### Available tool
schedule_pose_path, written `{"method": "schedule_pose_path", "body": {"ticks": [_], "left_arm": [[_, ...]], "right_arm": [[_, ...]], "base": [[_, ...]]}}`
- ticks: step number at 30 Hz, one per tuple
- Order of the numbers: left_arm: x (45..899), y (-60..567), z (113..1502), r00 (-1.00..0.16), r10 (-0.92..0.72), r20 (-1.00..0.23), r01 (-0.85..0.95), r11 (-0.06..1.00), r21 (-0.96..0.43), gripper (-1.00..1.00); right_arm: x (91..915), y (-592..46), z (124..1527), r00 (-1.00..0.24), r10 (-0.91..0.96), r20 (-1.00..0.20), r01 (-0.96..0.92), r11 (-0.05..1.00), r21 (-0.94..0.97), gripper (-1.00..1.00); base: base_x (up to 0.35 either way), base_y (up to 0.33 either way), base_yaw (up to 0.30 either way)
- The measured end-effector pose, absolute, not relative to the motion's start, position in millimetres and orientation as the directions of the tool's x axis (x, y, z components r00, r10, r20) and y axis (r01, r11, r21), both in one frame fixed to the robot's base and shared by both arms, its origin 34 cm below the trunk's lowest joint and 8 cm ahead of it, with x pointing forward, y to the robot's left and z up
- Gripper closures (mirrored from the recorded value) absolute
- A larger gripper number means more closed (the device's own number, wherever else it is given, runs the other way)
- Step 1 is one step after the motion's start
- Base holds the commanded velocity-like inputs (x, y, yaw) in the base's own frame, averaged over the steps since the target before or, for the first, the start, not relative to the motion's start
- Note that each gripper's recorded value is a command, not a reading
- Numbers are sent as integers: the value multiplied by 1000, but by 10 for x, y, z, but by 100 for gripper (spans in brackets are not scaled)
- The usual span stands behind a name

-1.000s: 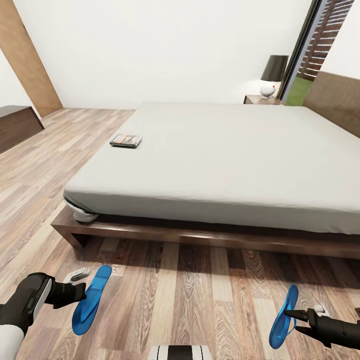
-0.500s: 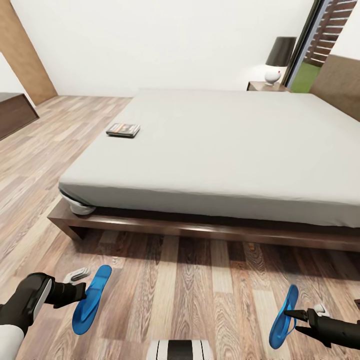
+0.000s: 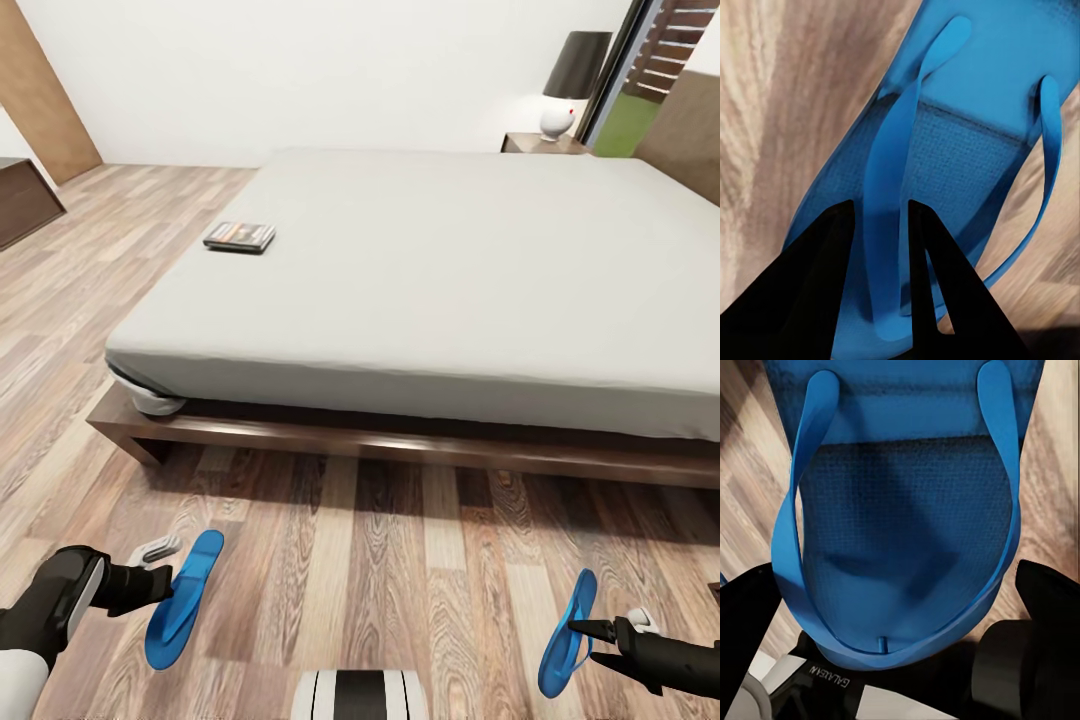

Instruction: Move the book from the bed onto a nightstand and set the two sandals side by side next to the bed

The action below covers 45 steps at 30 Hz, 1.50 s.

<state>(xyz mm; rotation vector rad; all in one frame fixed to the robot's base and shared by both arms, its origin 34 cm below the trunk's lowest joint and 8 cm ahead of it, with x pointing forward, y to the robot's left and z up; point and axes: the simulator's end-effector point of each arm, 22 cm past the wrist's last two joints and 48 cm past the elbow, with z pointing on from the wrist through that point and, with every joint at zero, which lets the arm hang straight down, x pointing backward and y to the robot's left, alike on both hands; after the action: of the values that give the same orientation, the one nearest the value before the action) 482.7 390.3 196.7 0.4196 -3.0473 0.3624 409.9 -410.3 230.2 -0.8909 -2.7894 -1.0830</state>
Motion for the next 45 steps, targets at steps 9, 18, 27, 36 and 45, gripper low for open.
{"method": "schedule_pose_path", "body": {"ticks": [9,18,27,36,45], "left_arm": [[4777,3906,1896,-961,-263,89,-276,936,-220,100],[4892,3805,1849,-969,-246,19,-243,938,-247,100],[4897,3799,1806,-967,-254,-6,-244,936,-254,100],[4911,3820,1811,-964,-265,-12,-253,933,-255,100],[4911,3824,1810,-964,-266,-12,-254,933,-255,100]], "right_arm": [[4058,-4101,2247,-833,504,229,527,595,607,100],[4056,-4101,2247,-833,503,229,527,595,607,100],[4057,-4101,2248,-833,504,229,527,595,607,100],[4054,-4101,2246,-833,503,229,527,596,606,100],[4056,-4102,2246,-833,504,229,527,596,606,100]], "base": [[0,0,0],[130,0,0],[122,0,0],[94,51,0],[169,131,0]]}}
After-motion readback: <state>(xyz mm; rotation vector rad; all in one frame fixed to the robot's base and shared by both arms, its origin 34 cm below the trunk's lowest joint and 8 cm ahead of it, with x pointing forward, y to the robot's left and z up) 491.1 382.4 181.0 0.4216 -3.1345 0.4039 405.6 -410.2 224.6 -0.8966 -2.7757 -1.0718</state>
